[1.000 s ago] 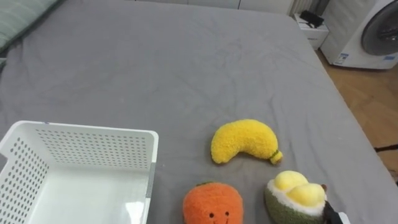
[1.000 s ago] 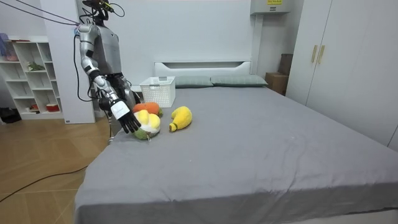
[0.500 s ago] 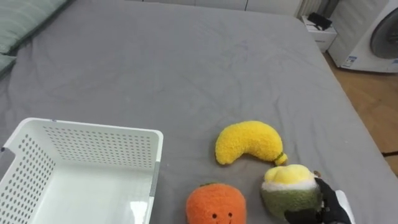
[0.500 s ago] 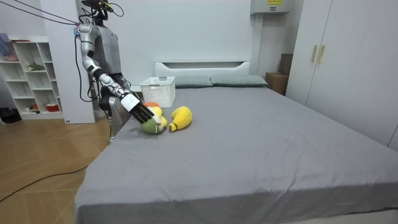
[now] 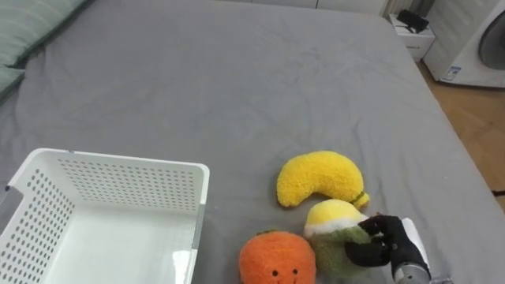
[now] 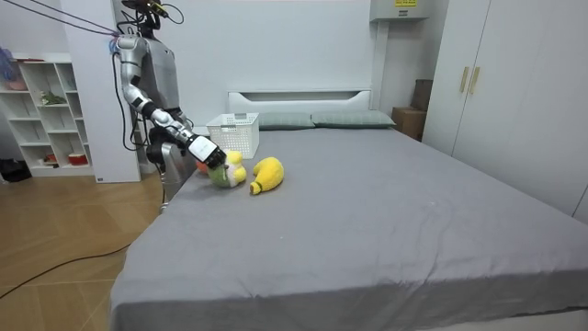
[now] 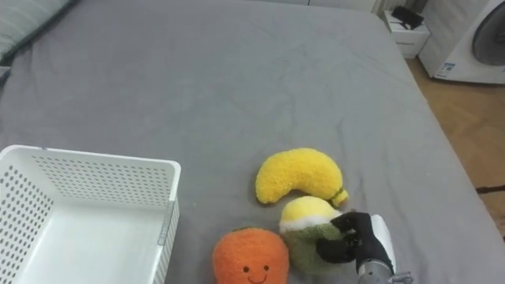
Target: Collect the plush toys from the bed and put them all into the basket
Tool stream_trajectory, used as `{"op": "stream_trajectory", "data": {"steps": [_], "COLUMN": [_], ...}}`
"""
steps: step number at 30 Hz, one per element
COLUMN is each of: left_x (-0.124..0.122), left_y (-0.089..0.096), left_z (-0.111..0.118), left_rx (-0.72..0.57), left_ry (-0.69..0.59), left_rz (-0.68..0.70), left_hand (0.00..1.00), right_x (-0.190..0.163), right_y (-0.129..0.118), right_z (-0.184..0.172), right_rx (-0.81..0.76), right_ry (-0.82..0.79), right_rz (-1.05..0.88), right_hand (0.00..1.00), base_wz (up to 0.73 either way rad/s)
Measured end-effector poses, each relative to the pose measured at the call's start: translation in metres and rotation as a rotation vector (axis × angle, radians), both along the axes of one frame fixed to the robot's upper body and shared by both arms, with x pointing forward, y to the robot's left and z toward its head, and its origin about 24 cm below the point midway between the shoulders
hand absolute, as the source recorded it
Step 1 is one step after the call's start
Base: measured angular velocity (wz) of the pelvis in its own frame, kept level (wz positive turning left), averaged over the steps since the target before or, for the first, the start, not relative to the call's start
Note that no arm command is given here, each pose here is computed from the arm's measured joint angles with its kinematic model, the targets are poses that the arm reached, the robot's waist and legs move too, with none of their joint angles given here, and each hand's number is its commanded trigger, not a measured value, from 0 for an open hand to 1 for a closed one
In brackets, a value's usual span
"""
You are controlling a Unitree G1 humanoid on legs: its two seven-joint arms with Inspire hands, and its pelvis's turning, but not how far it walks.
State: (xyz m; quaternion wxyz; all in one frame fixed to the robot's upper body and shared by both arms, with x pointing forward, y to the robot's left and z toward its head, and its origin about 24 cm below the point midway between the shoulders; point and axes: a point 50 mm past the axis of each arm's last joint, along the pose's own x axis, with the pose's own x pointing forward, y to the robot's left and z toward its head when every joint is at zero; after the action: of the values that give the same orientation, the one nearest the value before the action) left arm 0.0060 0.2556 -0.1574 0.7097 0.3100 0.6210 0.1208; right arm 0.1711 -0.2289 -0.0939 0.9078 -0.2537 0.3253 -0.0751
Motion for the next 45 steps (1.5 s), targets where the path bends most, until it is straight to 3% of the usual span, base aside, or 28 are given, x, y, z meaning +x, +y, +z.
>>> {"op": "stream_trajectory", "data": {"steps": [20, 33, 45], "left_x": [-0.001, 0.002, 0.006], "left_y": [-0.001, 0.000, -0.003], "left_z": [-0.001, 0.000, -0.001], "left_rx": [-0.009, -0.015, -0.025], "left_ry": [0.003, 0.003, 0.004], "left_rz": [-0.001, -0.004, -0.037], "left_hand": [0.00, 0.00, 0.00], "right_x": [-0.003, 0.046, 0.067], "right_y": [-0.004, -0.005, 0.007], "right_z": [-0.002, 0.083, 0.134], "right_rx": [0.001, 0.014, 0.029], "right_ry": [0.007, -0.413, -0.632], "right_rz": [-0.017, -0.015, 0.063], "right_hand": [1.00, 1.00, 1.00], "base_wz": [0.00, 0.00, 0.00]}}
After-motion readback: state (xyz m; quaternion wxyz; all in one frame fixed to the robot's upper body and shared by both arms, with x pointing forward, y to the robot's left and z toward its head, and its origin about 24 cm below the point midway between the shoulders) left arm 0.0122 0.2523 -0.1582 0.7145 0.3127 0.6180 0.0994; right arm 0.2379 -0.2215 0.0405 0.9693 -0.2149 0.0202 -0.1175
